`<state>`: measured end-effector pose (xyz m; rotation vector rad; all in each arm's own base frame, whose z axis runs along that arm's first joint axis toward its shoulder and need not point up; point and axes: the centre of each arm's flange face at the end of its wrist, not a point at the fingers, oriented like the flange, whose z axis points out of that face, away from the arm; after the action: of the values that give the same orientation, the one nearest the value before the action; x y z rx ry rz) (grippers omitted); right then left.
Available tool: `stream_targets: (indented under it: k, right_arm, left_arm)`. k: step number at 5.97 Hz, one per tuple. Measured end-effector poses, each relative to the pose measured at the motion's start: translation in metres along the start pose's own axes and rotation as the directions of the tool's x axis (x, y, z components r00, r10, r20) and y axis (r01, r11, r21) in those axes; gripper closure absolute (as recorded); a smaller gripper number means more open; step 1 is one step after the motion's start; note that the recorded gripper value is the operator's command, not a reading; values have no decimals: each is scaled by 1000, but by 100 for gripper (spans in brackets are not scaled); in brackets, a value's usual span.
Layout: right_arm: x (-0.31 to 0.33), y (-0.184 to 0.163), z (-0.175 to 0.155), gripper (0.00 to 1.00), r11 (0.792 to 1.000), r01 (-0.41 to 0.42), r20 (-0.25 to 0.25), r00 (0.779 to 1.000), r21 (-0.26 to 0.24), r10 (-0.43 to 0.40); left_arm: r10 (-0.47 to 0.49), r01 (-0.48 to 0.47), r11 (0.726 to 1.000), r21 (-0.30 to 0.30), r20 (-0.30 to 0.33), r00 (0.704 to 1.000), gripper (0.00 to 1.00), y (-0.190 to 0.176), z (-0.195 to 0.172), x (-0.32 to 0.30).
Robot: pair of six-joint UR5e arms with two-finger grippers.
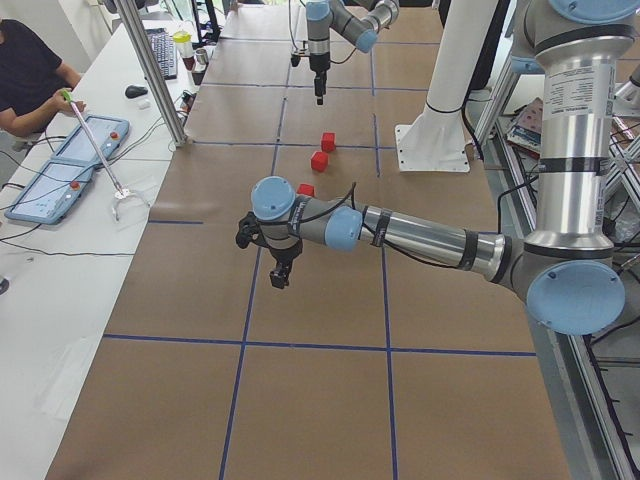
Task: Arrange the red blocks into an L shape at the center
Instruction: 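Open and raise the right gripper while the left arm swings toward the cubes, then grasp the red cube nearest the center cube with the left gripper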
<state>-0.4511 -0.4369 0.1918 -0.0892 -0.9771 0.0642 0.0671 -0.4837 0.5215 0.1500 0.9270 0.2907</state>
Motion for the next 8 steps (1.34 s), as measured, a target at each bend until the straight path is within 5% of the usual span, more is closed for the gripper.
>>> stream_targets:
  k: [2, 5, 8]
  right_arm:
    - [56, 6, -27, 0, 999, -24, 24, 999, -30, 24]
    - [87, 9, -33, 0, 999, -23, 18, 1000, -31, 24]
    - [101, 8, -28, 0, 1000, -16, -7, 1000, -12, 16]
  left_arm:
    - [41, -36, 997, 62, -74, 996, 0, -34, 33, 105]
    - [99, -99, 995, 5, -174, 980, 0, -80, 127, 320]
    - [128, -121, 990, 68, -93, 987, 0, -85, 186, 429]
